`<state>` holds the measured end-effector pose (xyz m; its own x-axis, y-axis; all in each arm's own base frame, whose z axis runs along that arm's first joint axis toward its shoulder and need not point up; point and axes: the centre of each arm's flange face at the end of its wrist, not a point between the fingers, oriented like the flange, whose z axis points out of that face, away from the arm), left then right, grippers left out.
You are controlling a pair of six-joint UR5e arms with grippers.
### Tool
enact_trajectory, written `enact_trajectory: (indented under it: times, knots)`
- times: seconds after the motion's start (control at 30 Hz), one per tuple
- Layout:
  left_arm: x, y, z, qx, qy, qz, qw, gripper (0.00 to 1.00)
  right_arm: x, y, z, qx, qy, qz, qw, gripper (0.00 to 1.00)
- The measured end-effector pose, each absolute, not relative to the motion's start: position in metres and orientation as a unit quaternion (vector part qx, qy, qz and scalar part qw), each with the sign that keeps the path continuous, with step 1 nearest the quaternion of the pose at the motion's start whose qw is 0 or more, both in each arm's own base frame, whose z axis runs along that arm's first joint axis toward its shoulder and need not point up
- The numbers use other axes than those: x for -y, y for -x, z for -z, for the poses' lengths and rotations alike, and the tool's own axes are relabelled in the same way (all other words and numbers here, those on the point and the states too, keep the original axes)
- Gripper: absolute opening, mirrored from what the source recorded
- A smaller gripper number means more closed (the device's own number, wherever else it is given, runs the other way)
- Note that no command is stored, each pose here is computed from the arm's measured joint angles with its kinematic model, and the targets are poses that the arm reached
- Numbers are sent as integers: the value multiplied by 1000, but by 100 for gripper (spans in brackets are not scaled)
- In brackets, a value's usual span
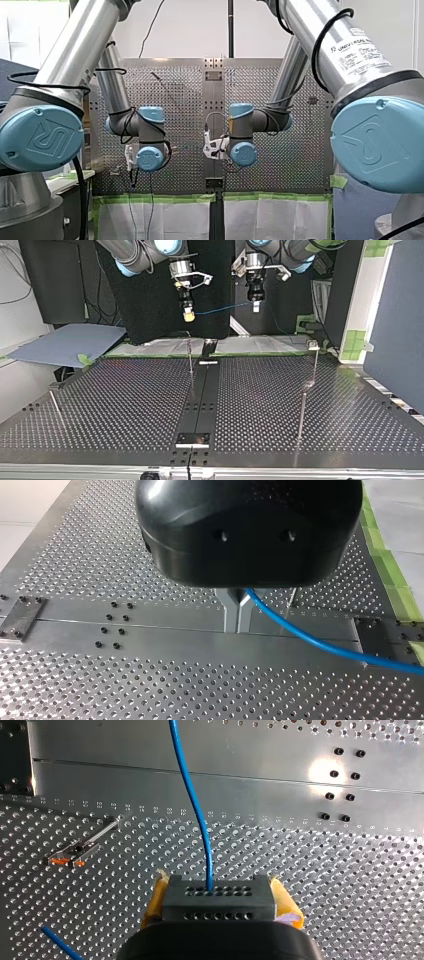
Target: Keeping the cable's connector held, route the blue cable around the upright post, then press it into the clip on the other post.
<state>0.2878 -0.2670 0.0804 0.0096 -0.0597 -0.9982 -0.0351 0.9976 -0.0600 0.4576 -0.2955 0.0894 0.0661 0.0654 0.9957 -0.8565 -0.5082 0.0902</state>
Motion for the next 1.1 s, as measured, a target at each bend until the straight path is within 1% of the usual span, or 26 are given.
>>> enact_trajectory:
  times: [0.57, 0.67, 0.9, 1.0, 1.1]
  knots:
    - [267, -288, -80, -704, 33, 8, 710, 0, 296, -458, -89, 318, -623, -605, 381, 0]
    - [266, -286, -75, -711, 27, 5, 703, 0, 294, -459, -88, 316, -625, -604, 381, 0]
    - [264, -283, -68, -721, 20, -1, 693, 0, 283, -458, -53, 317, -662, -571, 368, 0]
    - [264, -283, -68, -721, 20, -1, 692, 0, 280, -456, -37, 319, -672, -560, 364, 0]
    - [264, -283, -68, -721, 19, -1, 692, 0, 279, -454, -31, 320, -677, -555, 363, 0]
